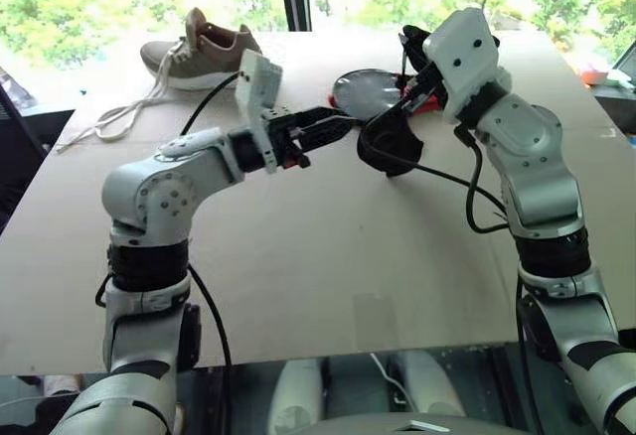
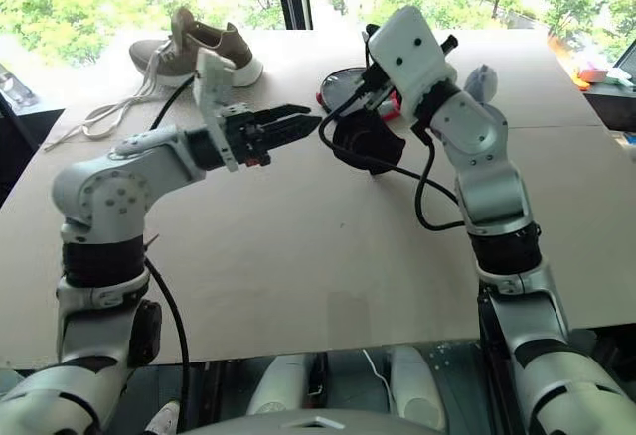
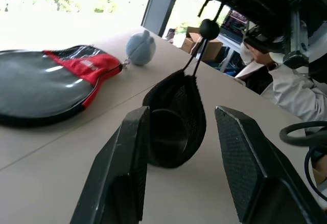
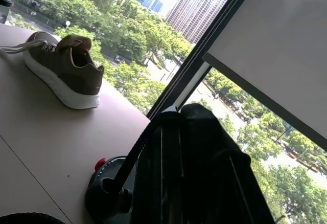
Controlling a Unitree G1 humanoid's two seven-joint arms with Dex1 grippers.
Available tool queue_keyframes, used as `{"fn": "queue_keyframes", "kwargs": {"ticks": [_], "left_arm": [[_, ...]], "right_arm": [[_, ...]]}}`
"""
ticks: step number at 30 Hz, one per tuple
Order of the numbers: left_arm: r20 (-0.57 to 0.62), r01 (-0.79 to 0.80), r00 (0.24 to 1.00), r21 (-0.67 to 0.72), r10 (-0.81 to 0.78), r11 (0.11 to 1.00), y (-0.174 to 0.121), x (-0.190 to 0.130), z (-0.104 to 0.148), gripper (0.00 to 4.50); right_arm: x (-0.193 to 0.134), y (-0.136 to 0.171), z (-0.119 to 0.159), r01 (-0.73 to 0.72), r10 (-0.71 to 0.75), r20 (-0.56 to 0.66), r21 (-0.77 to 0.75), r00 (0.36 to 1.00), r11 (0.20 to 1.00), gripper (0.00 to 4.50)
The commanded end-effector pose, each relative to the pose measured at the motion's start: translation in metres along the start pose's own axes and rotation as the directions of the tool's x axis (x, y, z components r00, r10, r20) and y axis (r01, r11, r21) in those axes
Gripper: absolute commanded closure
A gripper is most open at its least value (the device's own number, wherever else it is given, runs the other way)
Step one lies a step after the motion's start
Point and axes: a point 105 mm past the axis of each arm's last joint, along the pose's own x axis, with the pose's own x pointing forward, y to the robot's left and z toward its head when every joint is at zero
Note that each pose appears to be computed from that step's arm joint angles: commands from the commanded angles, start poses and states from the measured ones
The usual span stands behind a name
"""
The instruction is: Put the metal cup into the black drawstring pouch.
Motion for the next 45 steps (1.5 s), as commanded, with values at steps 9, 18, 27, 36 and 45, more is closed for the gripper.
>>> {"fn": "queue_keyframes", "kwargs": {"ticks": [9, 18, 27, 36, 45], "left_arm": [[0.087, 0.08, 0.992, 0.134, -0.092, 0.988, -0.008, 0.038, 0.028, 2.47], [0.106, 0.133, 0.983, 0.134, -0.147, 0.982, -0.015, 0.051, 0.033, 2.47], [0.105, 0.149, 0.981, 0.123, -0.162, 0.981, -0.016, 0.055, 0.031, 3.59], [0.083, 0.141, 0.985, 0.109, -0.15, 0.984, -0.012, 0.056, 0.023, 4.37], [-0.202, -0.007, 0.979, 0.047, 0.017, 0.999, 0.026, 0.035, -0.069, 4.37]], "right_arm": [[-0.004, 0.006, 0.025, -0.032, 0.037, 0.066, -0.064, 0.997, 0.997, 4.5], [-0.003, 0.009, 0.025, -0.033, 0.037, 0.061, -0.063, 0.997, 0.997, 4.5], [-0.003, 0.008, 0.024, -0.029, 0.032, 0.057, -0.062, 0.998, 0.998, 4.5], [-0.005, 0.002, 0.022, -0.004, 0.006, 0.047, -0.054, 0.999, 0.999, 4.5], [-0.027, -0.11, -0.008, 0.41, -0.402, -0.104, 0.061, 0.91, 0.91, 4.5]]}}
